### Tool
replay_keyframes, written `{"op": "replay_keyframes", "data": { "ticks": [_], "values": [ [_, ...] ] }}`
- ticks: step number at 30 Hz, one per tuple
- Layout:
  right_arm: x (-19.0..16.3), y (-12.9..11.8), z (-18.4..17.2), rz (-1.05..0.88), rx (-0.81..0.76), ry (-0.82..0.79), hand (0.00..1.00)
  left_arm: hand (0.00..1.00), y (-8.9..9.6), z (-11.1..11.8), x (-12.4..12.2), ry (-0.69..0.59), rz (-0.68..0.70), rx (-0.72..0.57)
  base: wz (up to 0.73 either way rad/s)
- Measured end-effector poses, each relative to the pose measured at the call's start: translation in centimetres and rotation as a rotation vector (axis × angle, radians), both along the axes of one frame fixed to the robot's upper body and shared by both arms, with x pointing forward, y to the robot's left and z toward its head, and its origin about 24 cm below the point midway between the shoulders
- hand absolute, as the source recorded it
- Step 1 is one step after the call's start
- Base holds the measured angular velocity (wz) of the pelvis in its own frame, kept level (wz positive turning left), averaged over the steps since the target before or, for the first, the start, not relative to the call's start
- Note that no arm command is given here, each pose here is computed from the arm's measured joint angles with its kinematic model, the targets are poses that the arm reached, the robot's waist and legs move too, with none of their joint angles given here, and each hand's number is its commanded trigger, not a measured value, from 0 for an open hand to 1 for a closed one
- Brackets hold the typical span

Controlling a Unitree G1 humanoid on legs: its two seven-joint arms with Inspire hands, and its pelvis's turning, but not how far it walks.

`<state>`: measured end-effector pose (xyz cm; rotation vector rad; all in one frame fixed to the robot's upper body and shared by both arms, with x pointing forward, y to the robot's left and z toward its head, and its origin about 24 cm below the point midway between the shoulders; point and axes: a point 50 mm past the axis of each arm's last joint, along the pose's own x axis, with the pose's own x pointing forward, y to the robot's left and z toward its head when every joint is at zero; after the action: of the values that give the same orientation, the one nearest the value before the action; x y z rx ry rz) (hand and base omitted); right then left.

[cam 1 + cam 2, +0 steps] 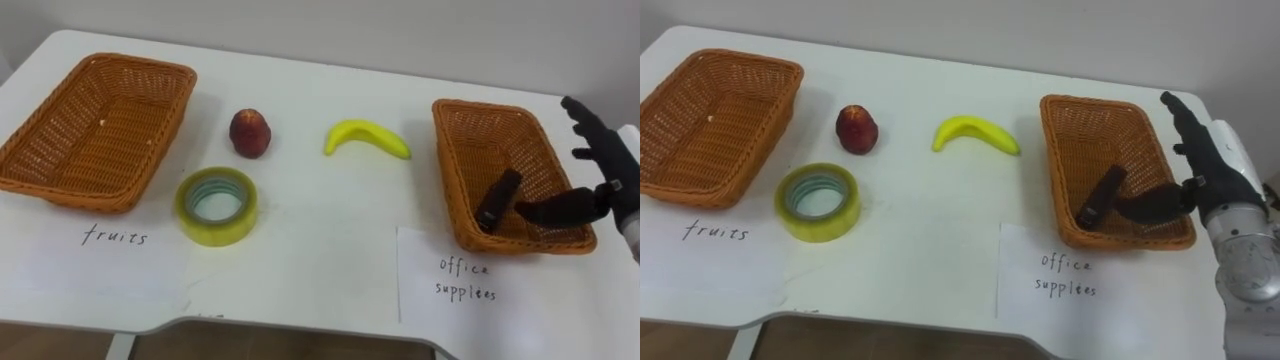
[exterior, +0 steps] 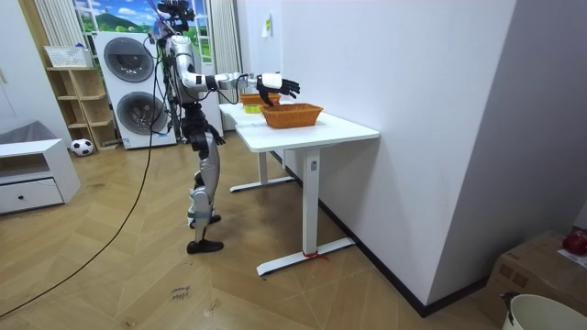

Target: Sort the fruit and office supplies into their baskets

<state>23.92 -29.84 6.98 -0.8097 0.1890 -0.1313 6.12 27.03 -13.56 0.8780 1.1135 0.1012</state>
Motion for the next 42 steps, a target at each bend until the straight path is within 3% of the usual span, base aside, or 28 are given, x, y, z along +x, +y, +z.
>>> {"op": "replay_keyframes", "data": {
  "ticks": [19, 33, 42],
  "values": [
    [0.1, 0.1, 0.2, 0.006, 0.015, -0.014, 0.0, 0.0, 0.0, 0.0, 0.1, 0.0, -0.002, -0.003, 0.0],
    [1.6, 3.0, 5.8, 0.116, 0.111, -0.303, 0.0, 0.0, 0.0, 0.0, 0.2, 0.001, -0.005, -0.006, -0.01],
    [2.2, 4.9, 5.2, 0.187, 0.106, -0.272, 0.0, 0.0, -0.1, 0.0, 0.4, 0.002, -0.009, -0.009, 0.05]
  ]
}}
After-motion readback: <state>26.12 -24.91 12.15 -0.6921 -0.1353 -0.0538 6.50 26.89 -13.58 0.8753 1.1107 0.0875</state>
